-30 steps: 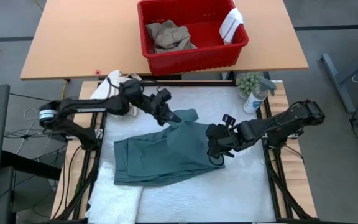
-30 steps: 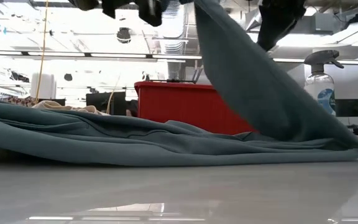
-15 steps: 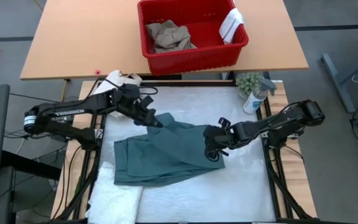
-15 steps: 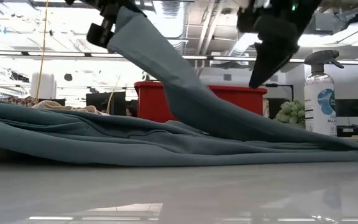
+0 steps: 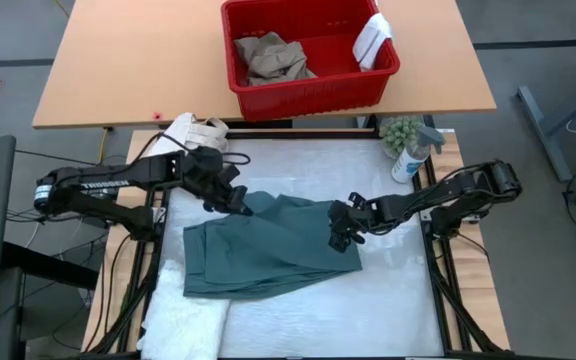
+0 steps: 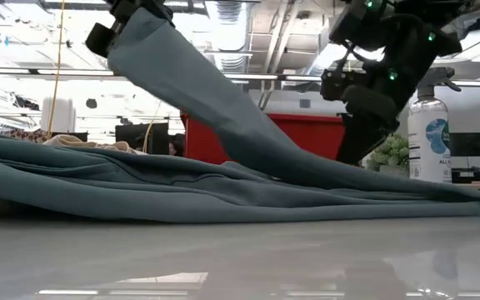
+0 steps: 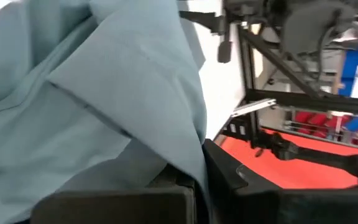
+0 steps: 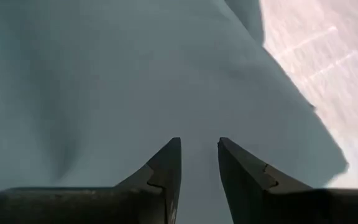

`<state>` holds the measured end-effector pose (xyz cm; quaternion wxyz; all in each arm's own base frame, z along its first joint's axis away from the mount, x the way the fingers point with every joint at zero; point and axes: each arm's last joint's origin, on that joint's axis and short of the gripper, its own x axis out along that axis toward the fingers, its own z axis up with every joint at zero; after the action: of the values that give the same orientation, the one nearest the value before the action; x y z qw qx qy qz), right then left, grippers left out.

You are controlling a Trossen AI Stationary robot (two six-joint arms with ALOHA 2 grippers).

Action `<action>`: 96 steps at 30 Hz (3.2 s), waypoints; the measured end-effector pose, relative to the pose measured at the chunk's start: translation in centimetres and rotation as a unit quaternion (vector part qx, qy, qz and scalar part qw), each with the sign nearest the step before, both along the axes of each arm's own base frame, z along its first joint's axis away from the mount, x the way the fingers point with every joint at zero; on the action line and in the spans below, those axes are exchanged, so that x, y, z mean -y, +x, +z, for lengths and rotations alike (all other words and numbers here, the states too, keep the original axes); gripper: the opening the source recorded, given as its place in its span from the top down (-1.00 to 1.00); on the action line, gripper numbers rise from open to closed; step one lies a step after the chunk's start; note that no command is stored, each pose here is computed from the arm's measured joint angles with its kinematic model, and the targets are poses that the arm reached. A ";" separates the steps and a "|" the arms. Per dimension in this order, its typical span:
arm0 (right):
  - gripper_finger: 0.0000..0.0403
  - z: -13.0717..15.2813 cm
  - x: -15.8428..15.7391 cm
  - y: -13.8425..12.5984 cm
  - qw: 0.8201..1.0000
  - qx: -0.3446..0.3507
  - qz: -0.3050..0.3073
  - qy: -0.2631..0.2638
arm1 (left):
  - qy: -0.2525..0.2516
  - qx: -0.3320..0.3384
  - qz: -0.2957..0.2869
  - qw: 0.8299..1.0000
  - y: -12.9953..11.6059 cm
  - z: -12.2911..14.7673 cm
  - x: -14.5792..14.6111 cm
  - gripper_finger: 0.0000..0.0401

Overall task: Fold Laundry from Bin
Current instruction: Fold the blue pants

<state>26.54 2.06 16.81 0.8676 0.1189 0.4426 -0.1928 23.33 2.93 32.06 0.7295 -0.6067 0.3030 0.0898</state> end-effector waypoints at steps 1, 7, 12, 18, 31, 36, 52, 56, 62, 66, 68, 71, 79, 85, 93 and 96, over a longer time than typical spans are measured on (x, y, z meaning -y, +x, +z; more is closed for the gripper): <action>0.37 -0.1 0.1 0.0 1.000 0.000 0.003 -0.002 | 0.001 -0.007 0.003 1.000 0.0 -0.1 0.2 1.00; 0.44 -0.3 0.6 0.1 1.000 0.000 0.031 -0.002 | 0.006 -0.042 0.024 0.999 -0.1 -0.6 1.1 1.00; 0.47 -1.4 0.5 0.5 0.998 -0.021 0.056 0.010 | -0.017 -0.064 0.034 0.997 -0.2 -0.8 2.3 1.00; 0.47 -3.1 0.4 1.3 0.996 -0.036 0.083 0.016 | -0.030 -0.075 0.040 0.996 -0.2 -0.8 4.0 1.00; 0.47 -4.0 0.3 1.8 0.993 -0.043 0.108 0.012 | -0.074 -0.145 0.116 0.980 -1.3 -1.6 7.3 1.00; 0.47 -4.0 0.4 1.7 0.993 -0.046 0.112 0.010 | -0.096 -0.164 0.135 0.972 -1.8 -1.7 8.7 1.00; 0.47 -4.1 0.3 1.7 0.989 -0.050 0.136 -0.003 | -0.071 -0.290 0.167 0.939 -4.4 -3.4 11.3 1.00; 0.47 -4.1 0.3 1.7 0.988 -0.052 0.143 -0.006 | -0.070 -0.289 0.163 0.941 -4.4 -3.4 11.5 0.97; 0.47 -4.1 0.3 1.7 0.988 -0.052 0.143 -0.006 | -0.042 -0.272 0.125 0.953 -4.3 -3.3 11.6 0.73; 0.47 -4.1 0.3 1.7 0.988 -0.052 0.143 -0.006 | -0.045 -0.282 0.110 0.952 -4.4 -3.4 11.7 0.47; 0.47 -4.1 0.3 1.7 0.988 -0.052 0.143 -0.006 | -0.057 -0.281 0.094 0.953 -4.4 -3.3 12.0 0.33; 0.47 -4.1 0.3 1.7 0.988 -0.052 0.142 -0.006 | -0.062 -0.244 0.100 0.963 -4.0 -2.9 12.3 0.16; 0.47 -4.1 0.3 1.8 0.989 -0.047 0.141 -0.005 | 0.183 -0.240 0.114 0.946 -4.2 -4.3 8.0 0.03; 0.47 -4.1 0.3 1.8 0.989 -0.046 0.141 -0.005 | 0.169 -0.178 -0.026 0.969 -3.0 -7.8 6.0 0.03; 0.47 -4.1 0.5 1.8 0.991 -0.044 0.127 0.003 | 0.167 -0.196 -0.085 0.962 -4.1 -12.2 5.8 0.03; 0.47 -4.1 0.5 1.8 0.991 -0.044 0.126 0.003 | 0.197 -0.205 -0.086 0.955 -4.4 -13.0 5.7 0.03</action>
<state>28.32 1.59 12.74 0.8643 0.0557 0.4926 -0.0855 18.92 -2.73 19.08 0.7617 -0.3909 0.4732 0.2076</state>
